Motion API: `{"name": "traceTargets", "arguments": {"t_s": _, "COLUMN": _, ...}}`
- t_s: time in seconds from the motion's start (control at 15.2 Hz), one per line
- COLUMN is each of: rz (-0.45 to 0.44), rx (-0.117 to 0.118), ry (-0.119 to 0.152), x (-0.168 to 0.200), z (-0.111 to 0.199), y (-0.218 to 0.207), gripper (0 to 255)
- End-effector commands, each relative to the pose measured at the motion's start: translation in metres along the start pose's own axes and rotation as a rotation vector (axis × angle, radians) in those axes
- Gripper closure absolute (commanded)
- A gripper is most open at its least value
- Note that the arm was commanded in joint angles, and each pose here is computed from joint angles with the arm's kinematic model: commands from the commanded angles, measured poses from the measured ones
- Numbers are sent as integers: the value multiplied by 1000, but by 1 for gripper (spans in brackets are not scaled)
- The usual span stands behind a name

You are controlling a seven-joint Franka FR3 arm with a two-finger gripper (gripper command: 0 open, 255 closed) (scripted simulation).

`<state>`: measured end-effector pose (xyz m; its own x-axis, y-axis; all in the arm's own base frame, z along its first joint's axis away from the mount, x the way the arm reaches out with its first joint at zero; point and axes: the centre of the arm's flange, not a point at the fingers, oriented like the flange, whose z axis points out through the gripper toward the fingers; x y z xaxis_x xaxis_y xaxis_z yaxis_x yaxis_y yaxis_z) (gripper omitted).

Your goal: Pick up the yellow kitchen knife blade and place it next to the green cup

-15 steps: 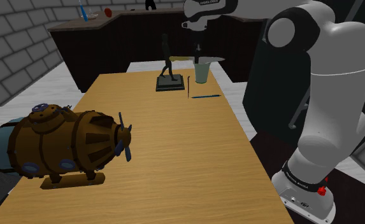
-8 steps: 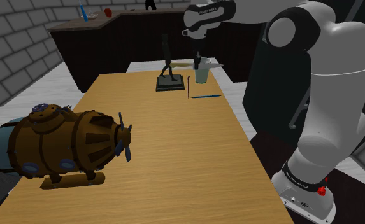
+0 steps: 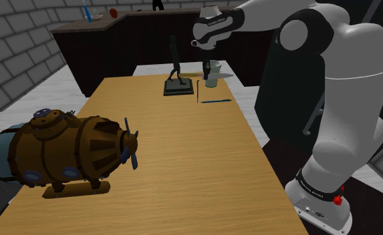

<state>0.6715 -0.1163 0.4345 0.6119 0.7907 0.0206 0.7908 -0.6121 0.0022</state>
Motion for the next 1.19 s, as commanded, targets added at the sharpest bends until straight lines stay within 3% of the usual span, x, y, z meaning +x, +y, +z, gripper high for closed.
{"name": "traceTargets", "arguments": {"t_s": 0.0, "rz": 0, "rx": 0, "ry": 0, "x": 0, "z": 11, "y": -1, "gripper": 255}}
{"name": "traceTargets", "arguments": {"t_s": 1.12, "rz": 0, "rx": 0, "ry": 0, "x": -2, "z": 96, "y": -1, "gripper": 255}}
